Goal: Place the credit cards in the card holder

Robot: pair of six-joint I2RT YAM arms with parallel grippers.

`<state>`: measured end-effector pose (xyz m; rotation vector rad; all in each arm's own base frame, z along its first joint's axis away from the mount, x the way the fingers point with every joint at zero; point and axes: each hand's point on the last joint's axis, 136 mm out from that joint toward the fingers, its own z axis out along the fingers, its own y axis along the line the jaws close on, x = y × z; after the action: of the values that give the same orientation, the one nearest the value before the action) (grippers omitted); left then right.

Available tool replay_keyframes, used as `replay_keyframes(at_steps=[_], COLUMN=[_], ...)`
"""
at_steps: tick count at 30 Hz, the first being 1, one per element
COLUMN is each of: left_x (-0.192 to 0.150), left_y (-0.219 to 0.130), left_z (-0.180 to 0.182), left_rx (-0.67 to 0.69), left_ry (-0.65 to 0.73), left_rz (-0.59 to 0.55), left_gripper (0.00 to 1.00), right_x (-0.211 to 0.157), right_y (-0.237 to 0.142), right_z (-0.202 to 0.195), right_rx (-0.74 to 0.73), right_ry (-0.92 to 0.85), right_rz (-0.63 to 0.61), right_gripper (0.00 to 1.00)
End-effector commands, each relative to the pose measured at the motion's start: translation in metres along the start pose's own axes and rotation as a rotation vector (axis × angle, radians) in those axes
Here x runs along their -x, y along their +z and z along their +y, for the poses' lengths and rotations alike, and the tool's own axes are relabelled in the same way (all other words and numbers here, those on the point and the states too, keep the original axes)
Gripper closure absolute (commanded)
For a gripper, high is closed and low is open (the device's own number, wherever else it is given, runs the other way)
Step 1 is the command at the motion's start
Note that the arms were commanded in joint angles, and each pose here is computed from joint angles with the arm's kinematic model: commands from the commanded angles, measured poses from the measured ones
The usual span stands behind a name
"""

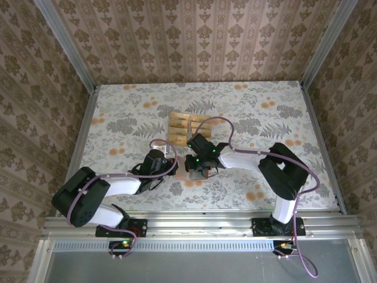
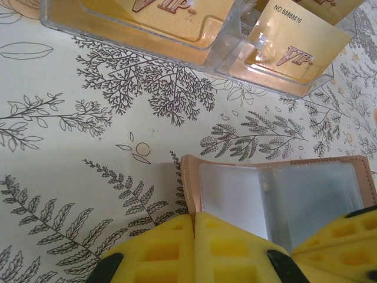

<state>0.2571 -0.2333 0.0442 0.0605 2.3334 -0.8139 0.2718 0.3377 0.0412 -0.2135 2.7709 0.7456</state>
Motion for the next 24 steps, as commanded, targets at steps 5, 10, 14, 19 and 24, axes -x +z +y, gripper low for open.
replay_keyframes(at_steps=[5,10,14,19,24], left_x=[-0.003,0.003,0.007,0.002,-0.01], left_y=[0.0,-0.011,-0.019,-0.02,-0.014], left_z=[0.007,0.015,0.015,0.019,0.026], left_rx=[0.011,0.042,0.062,0.101,0.133], left_ry=[-0.021,-0.005,0.048,0.096,0.12], left_rz=[0.011,-0.002,0.009,0.063,0.126], left_gripper=[0.8,0.42,0.38,0.39,0.39], right_x=[-0.008,-0.011,-0.012,-0.012,-0.009], right_y=[0.025,0.029,0.03,0.029,0.025], right_z=[0.005,0.003,0.002,0.002,0.006], right_rx=[0.0,-0.006,-0.006,-0.004,0.007], right_ry=[0.01,0.012,0.015,0.016,0.013], right_rz=[0.062,0.073,0.076,0.073,0.062], right_gripper=[0.94,0.94,0.94,0.95,0.95])
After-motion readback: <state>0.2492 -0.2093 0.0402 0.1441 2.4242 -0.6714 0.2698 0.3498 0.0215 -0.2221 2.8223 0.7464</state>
